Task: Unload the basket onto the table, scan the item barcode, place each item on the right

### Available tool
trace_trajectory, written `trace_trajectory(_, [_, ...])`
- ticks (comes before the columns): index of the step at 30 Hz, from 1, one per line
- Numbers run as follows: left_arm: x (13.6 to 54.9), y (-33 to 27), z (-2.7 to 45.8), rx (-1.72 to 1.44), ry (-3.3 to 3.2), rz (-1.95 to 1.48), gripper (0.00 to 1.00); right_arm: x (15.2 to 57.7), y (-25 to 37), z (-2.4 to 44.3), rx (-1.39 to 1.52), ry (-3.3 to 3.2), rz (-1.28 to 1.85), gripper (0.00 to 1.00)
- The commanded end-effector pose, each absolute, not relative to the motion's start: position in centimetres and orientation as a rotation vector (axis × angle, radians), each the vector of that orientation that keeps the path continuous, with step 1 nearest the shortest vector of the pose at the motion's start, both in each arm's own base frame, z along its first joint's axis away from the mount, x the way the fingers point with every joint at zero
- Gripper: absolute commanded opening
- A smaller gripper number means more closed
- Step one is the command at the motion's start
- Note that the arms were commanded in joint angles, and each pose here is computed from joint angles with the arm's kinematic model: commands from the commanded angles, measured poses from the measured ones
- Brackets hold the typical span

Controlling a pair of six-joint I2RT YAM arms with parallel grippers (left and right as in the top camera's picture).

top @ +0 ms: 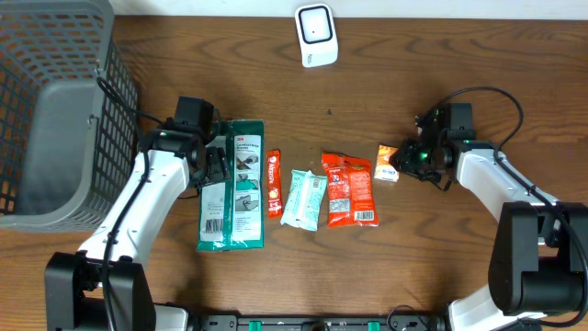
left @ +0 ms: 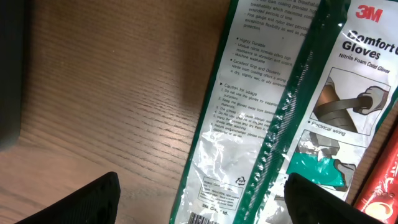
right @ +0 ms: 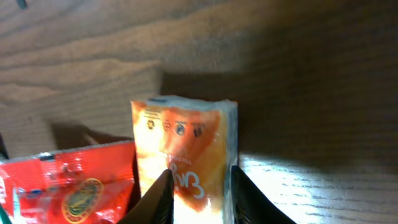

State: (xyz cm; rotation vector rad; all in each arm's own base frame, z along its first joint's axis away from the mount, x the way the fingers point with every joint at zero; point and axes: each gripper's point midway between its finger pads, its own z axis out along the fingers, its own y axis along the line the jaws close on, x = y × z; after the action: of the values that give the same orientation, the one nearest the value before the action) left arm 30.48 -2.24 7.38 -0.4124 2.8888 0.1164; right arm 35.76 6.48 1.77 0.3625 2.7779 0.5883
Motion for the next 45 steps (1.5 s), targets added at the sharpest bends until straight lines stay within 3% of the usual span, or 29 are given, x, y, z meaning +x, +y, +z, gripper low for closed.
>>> trace_trajectory(1, [31.0,-2.0,8.1,-0.414,2.865,0.116,0.85,35.0,6.4,0.8,0.344,2.793,0.592,0.25])
trace_trajectory(6, [31.0,-2.0,8.1,-0.414,2.865,0.116,0.85,34.6,6.4,0.1,0.341,2.787,0.593,0.25])
trace_trajectory(10, [31.0,-2.0,8.1,-0.414,2.865,0.116,0.85,34.6,6.4,0.3,0.339,2.784,0.599,0.12])
trace_trajectory(14, [31.0,-2.0,8.1,-0.414,2.865,0.116,0.85,35.2,6.4,2.8,0.317,2.73,0.598,0.02])
trace_trajectory(18, [31.0,-2.0,8.1,-0.414,2.865,0.116,0.85,35.4,6.1,6.3,0.295,2.673,0.561,0.01])
trace_trajectory(24, [31.0,-2.0,8.1,-0.414,2.865,0.116,0.85,34.2,3.8,10.5,0.28,2.671,0.229,0.01])
trace_trajectory(34, [31.0,-2.0,8.1,-0.414,2.865,0.116,0.85,32.5,2.6,12.1,0.157,2.617,-0.442,0.01])
trace_trajectory(45, [31.0,-2.0,8.1,-0.414,2.865,0.116,0.85,32.7,5.3,7.0,-0.11,2.598,-0.825,0.01])
